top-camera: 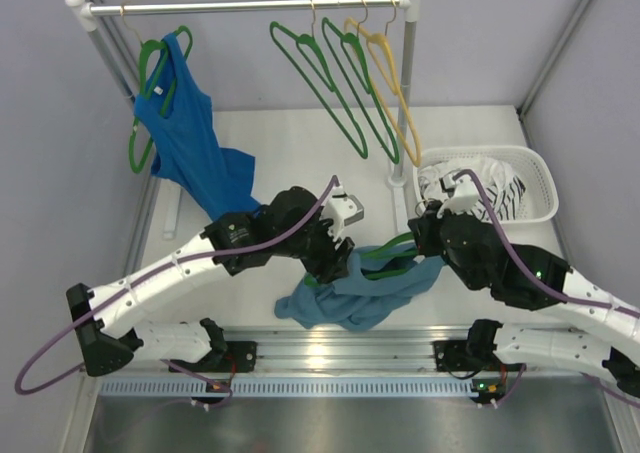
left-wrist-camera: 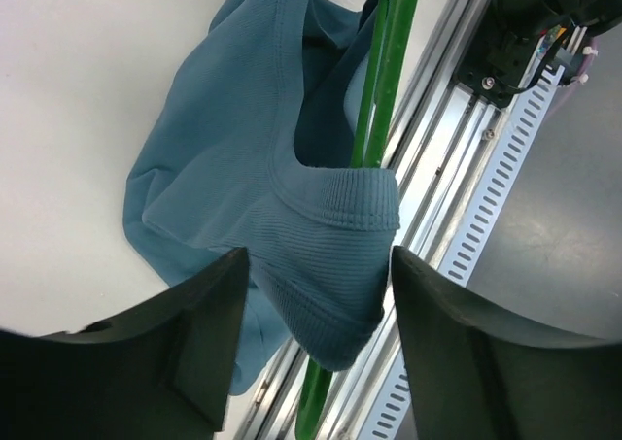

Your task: Place the tank top on the hanger

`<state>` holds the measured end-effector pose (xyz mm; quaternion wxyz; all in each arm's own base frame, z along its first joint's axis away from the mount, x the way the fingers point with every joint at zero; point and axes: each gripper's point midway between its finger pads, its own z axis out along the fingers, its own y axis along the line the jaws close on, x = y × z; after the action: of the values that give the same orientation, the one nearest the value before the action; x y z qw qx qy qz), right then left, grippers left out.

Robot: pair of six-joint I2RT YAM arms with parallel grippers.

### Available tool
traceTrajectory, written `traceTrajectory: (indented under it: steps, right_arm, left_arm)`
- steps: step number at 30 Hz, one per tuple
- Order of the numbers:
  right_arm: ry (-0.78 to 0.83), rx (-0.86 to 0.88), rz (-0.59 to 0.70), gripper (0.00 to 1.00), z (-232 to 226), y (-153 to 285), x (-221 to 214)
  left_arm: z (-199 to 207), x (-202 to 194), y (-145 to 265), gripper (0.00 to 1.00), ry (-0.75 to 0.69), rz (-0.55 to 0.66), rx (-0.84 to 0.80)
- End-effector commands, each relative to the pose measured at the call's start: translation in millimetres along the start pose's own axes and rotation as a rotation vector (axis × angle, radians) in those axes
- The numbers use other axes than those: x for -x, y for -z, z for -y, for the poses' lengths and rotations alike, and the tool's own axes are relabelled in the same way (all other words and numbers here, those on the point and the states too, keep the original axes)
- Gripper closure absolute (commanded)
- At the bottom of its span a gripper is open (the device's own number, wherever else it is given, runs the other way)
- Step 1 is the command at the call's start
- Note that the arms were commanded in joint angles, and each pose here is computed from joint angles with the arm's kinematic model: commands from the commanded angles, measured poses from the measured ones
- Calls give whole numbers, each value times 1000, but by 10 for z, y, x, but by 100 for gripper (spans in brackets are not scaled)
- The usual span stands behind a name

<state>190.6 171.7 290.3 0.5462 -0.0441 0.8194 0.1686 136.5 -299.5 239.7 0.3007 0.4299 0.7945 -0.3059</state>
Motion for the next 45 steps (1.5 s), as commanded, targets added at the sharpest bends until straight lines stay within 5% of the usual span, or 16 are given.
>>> traceTrajectory:
  steps: [1,9,13,14,20,24,27,31,39,45]
  right_arm:
    - [-40,44,58,100,-100,110,292]
    - [-37,49,60,100,-129,107,328]
    - [-36,55,62,100,-143,117,349]
    - [-34,55,60,100,-148,111,342]
    - [-35,61,57,98,-157,109,328]
    - [-34,56,50,80,-131,111,287]
    - [-34,54,52,58,-81,142,276]
    - [-50,44,60,46,31,235,295]
    - [-71,35,79,47,358,411,136]
    - [-53,194,134,50,286,550,121]
  left_arm:
    - [38,119,-72,39,-43,57,-30]
    - [158,141,-129,70,-40,99,-106]
    - [197,141,-167,66,-18,147,-134]
    - [205,133,-176,100,-11,154,-140]
    - [239,126,-199,100,47,242,-167]
    - [221,151,-131,100,79,341,-159]
    - [172,168,-60,100,97,404,-133]
    - [159,139,-6,100,102,434,-128]
    - [188,27,162,100,99,430,-132]
    - [252,36,381,100,94,452,-147]
